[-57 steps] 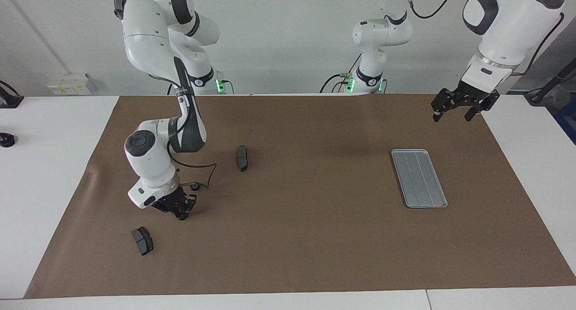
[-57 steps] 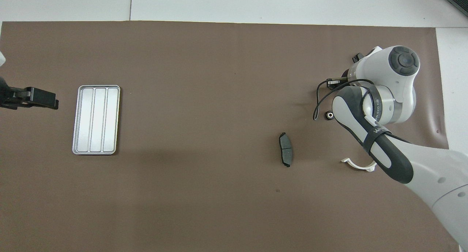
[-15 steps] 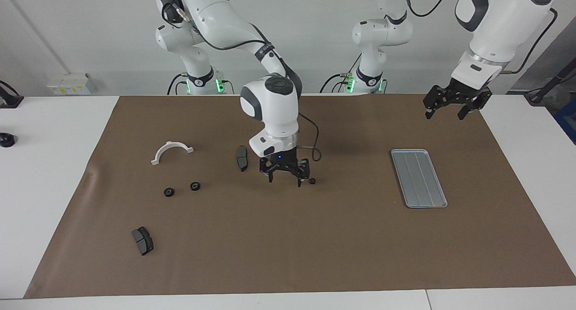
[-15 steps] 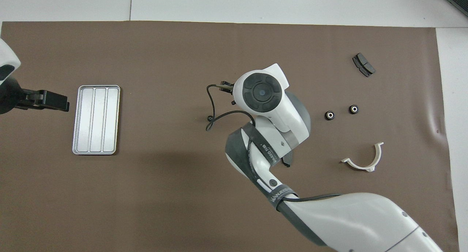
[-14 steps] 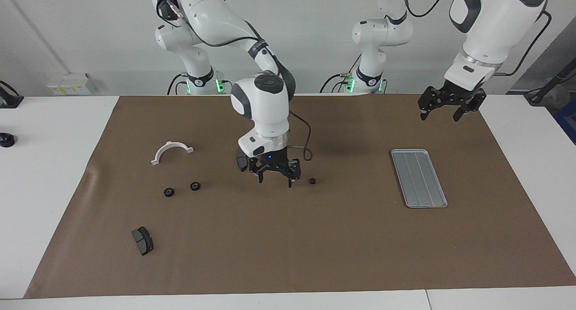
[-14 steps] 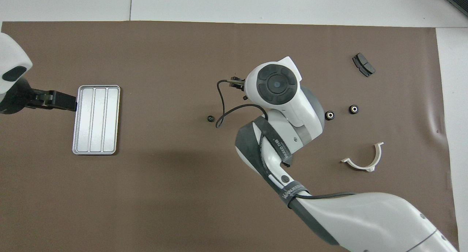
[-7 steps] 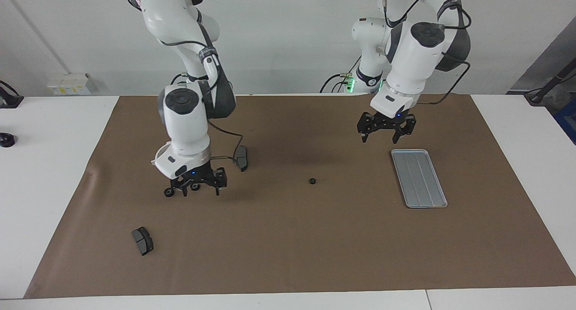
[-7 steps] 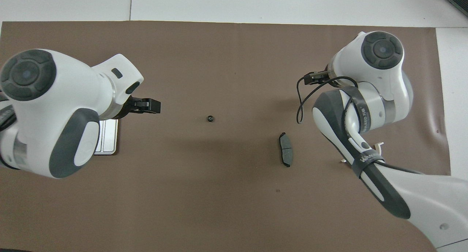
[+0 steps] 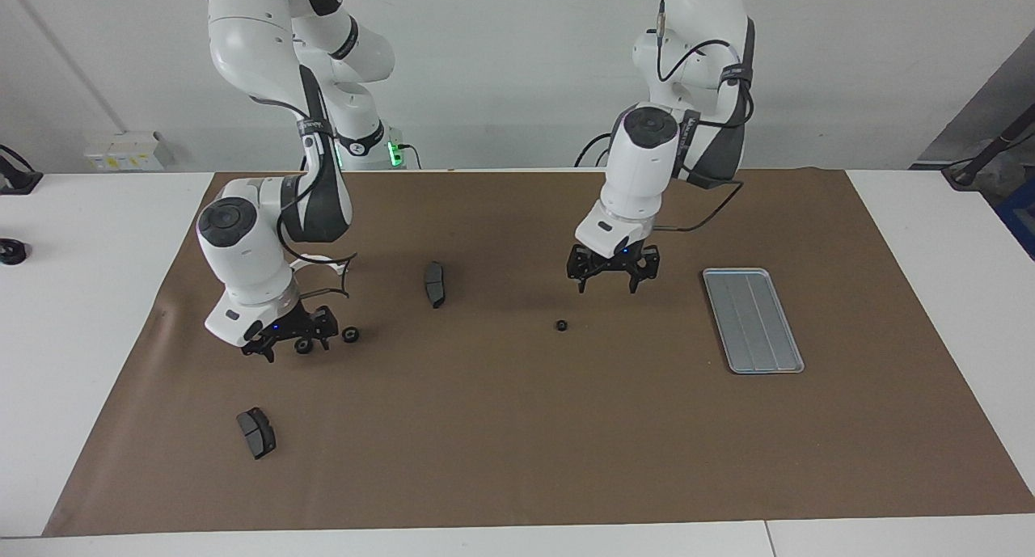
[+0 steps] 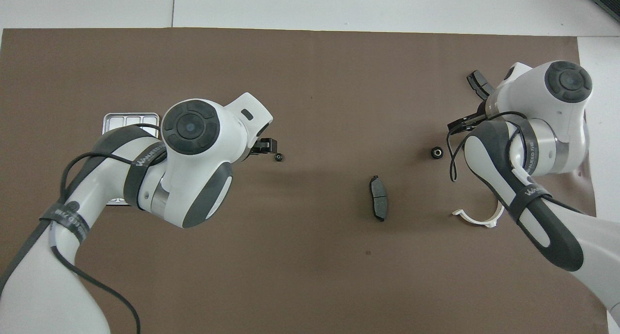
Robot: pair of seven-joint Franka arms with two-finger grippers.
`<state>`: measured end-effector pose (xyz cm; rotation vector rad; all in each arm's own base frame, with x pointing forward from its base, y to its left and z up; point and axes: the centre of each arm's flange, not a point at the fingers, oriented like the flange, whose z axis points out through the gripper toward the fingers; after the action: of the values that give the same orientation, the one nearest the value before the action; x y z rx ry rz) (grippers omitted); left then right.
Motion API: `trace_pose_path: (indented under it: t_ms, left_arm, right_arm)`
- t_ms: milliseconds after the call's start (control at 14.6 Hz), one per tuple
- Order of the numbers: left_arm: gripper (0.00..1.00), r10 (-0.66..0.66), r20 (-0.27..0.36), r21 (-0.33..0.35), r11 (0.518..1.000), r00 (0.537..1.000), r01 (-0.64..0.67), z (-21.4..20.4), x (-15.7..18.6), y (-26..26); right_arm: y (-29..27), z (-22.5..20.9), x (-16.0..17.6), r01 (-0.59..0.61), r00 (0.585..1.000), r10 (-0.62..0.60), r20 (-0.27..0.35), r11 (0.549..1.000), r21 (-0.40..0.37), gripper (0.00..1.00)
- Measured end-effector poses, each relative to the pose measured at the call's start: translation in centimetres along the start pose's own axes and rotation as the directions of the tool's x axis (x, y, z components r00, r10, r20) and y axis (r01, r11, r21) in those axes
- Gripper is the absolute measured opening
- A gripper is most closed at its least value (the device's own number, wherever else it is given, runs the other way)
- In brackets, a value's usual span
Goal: Pick bearing gear from pile to tray
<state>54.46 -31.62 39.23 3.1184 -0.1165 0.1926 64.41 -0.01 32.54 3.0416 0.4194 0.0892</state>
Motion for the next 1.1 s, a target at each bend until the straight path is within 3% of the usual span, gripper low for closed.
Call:
trace_pose_path:
  t_ms: [411, 480, 617, 754, 823, 891, 960, 1029, 1097]
  left_arm:
    - [0.96, 0.0, 0.004, -0.004, 1.0, 1.0, 0.0, 7.2, -0.4, 4.8]
    - [0.92, -0.002, -0.008, -0.014, 1.0, 1.0, 0.002, 7.9, -0.3, 5.1]
    - [0.86, -0.007, -0.029, -0.019, 1.0, 1.0, 0.007, 8.7, 0.2, 4.9]
    - [0.82, -0.007, -0.026, -0.015, 1.0, 1.0, 0.007, 9.0, 0.1, 4.7]
    - [0.82, -0.006, -0.021, -0.013, 1.0, 1.0, 0.006, 9.2, -0.1, 4.7]
    - [0.73, -0.006, -0.018, -0.011, 1.0, 1.0, 0.005, 9.4, -0.2, 4.7]
    - [0.58, -0.008, -0.015, -0.01, 1.0, 1.0, 0.008, 9.5, -0.3, 4.7]
    - [0.5, -0.015, -0.011, -0.008, 1.0, 1.0, 0.015, 9.6, -0.4, 4.7]
    - [0.5, -0.027, -0.009, -0.007, 1.0, 1.0, 0.027, 9.7, -0.5, 4.7]
  right_arm:
    - [0.0, 3.4, -2.3, 0.102, 0.993, -0.103, 0.05, 0.995, 0.023, 0.96]
    - [0.5, 3.4, -2.4, 0.111, 0.992, -0.112, 0.05, 0.994, 0.023, 0.87]
    - [1.3, 3.4, -2.6, 0.11, 0.993, -0.111, 0.05, 0.994, 0.023, 0.8]
    - [1.2, 3.4, -2.6, 0.097, 0.994, -0.099, 0.045, 0.995, 0.036, 0.63]
    - [1.1, 3.4, -2.6, 0.086, 0.995, -0.088, 0.042, 0.995, 0.047, 0.63]
    - [1.0, 3.4, -2.6, 0.08, 0.996, -0.082, 0.04, 0.995, 0.054, 0.61]
    - [1.0, 3.5, -2.7, 0.079, 0.996, -0.081, 0.041, 0.995, 0.055, 0.6]
    - [1.0, 3.5, -2.7, 0.078, 0.996, -0.081, 0.042, 0.995, 0.056, 0.59]
    - [1.0, 3.5, -2.7, 0.078, 0.996, -0.081, 0.042, 0.995, 0.056, 0.59]
